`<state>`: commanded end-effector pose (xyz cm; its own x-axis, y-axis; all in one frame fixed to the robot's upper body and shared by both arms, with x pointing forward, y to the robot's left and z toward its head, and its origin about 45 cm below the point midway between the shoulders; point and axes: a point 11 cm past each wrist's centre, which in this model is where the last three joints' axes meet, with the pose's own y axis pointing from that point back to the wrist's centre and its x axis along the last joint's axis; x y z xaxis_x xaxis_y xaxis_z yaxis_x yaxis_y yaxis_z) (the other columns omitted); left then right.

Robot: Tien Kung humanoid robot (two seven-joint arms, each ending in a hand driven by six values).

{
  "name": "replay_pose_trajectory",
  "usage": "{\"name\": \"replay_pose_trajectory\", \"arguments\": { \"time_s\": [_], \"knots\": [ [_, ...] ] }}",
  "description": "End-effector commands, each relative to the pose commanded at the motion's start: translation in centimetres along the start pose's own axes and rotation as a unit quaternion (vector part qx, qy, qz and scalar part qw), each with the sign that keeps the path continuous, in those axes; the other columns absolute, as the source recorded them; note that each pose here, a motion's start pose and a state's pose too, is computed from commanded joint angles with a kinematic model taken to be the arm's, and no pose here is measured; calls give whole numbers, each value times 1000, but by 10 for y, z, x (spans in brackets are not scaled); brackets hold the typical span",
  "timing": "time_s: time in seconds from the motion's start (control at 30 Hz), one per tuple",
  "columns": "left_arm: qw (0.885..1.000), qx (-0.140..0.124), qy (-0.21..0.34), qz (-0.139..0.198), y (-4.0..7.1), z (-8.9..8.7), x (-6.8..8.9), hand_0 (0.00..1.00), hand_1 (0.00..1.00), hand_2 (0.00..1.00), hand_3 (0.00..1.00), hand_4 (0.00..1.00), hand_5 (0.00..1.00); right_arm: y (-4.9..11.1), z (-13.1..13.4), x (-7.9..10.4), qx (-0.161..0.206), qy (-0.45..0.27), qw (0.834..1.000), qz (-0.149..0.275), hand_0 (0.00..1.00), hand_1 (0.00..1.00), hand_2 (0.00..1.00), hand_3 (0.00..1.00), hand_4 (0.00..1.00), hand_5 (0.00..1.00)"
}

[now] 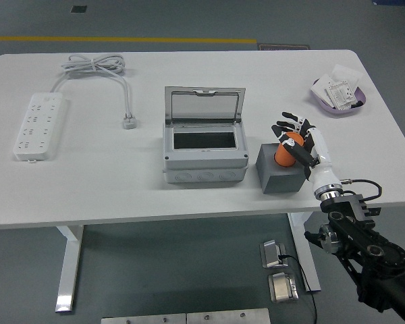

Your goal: Fetch the battery,place it into the box,close the lid of the box

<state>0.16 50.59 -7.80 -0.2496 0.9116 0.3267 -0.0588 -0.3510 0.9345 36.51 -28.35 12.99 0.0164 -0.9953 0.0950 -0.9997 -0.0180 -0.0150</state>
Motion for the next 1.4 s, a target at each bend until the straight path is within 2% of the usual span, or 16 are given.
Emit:
{"name": "replay_pose_trajectory", "arguments": {
  "time_s": [0.53, 0.57, 0.73, 0.77, 0.93, 0.97, 1.13, 1.17, 1.33, 1.37, 1.4],
  "knots": [
    [1000, -2, -3, -1, 0, 2, -1, 620, 677, 607, 647, 720, 194, 5, 6, -5, -11, 9, 1000, -9, 739, 696, 688, 780, 905, 402],
    [1000, -2, -3, -1, 0, 3, -1, 619, 677, 606, 646, 718, 192, 5, 6, -6, -11, 9, 1000, -10, 740, 697, 689, 783, 884, 359],
    [1000, -4, -4, 0, 0, 4, 0, 619, 677, 606, 646, 718, 192, 6, 7, -6, -12, 16, 1000, -10, 740, 697, 689, 783, 884, 359],
    [1000, -4, -4, 0, 0, 4, 0, 619, 677, 606, 646, 718, 188, 6, 7, -6, -13, 18, 1000, -10, 741, 695, 687, 776, 818, 253],
    [1000, -5, -5, 1, 0, 5, 1, 619, 677, 606, 646, 718, 188, 6, 8, -7, -15, 25, 1000, -10, 741, 695, 687, 776, 818, 253],
    [1000, -5, -5, 1, 0, 6, 1, 618, 677, 606, 646, 716, 186, 7, 9, -8, -16, 25, 1000, -10, 705, 689, 680, 766, 794, 206],
    [1000, -6, -6, 2, 0, 7, 1, 618, 677, 606, 646, 716, 186, 7, 10, -8, -19, 25, 999, -9, 705, 689, 680, 766, 794, 206],
    [1000, -6, -6, 2, 0, 6, 2, 617, 676, 606, 647, 716, 173, 7, 10, -8, -20, 25, 999, -8, 677, 682, 678, 755, 677, 75],
    [1000, -6, -6, 2, 0, 7, 2, 617, 676, 606, 647, 716, 173, 8, 11, -8, -23, 21, 1000, -6, 677, 682, 678, 755, 677, 75],
    [1000, -6, -6, 3, 0, 7, 2, 617, 676, 606, 647, 714, 166, 8, 12, -7, -23, 20, 1000, -6, 611, 646, 655, 723, 472, 4],
    [1000, -7, -6, 3, 0, 7, 2, 617, 676, 606, 647, 714, 166, 8, 12, -7, -24, 19, 1000, -6, 611, 646, 655, 723, 472, 4]
  ]
}}
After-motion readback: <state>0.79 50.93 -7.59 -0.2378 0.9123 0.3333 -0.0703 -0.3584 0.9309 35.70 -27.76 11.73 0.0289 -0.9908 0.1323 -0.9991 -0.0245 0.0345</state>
